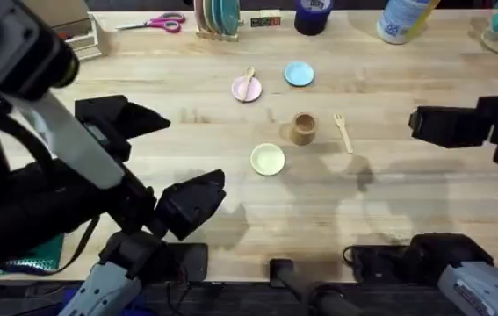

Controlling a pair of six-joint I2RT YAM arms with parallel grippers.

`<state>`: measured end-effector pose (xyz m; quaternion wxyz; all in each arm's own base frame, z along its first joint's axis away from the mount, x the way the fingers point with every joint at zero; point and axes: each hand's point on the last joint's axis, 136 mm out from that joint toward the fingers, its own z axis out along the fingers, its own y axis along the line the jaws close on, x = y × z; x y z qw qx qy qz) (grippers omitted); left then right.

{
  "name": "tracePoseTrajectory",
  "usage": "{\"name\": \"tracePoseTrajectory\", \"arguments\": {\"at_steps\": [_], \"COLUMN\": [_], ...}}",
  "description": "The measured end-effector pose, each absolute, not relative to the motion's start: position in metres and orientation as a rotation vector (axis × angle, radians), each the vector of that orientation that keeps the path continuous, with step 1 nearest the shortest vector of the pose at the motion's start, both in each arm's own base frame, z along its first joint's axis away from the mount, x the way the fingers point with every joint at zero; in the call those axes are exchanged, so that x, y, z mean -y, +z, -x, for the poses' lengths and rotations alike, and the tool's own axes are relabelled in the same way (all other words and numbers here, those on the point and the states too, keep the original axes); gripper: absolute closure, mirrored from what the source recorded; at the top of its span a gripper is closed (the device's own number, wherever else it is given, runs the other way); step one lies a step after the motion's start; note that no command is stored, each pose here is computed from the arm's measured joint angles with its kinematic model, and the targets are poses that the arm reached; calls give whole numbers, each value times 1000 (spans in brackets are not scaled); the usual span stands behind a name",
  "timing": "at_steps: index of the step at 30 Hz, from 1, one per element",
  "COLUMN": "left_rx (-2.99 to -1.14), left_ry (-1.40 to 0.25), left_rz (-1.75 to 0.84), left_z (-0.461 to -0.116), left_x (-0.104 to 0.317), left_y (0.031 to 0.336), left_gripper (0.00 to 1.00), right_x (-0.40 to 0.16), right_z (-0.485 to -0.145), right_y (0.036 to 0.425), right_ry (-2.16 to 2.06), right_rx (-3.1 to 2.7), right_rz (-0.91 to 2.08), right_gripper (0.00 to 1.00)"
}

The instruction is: Pick up a utensil and set it on the pink plate, then put the other utensil in the container.

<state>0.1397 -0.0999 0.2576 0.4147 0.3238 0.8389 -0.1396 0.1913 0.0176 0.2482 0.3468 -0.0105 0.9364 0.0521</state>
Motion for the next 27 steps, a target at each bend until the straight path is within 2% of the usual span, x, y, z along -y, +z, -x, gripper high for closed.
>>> {"name": "tracePoseTrajectory", "arguments": {"at_steps": [6,9,17,27], "left_rx": [-2081,-2078,-2077,-2077], "left_ry": [-347,-347,-346,-346], "left_rz": [-812,-811,-811,-811], "left_z": [-143,-144,-144,-144], "left_x": [101,101,101,101], "left_y": [262,263,263,263], "left_gripper": [6,6,6,6], "right_x": [-18,-18,-20,-55], "right_z": [-193,-198,-241,-270], "right_y": [244,224,183,129], "right_ry": [139,142,157,206], "right_rx": [-2445,-2515,-2640,-2798], "right_rz": [17,12,38,233], "right_gripper": [4,3,4,3]}}
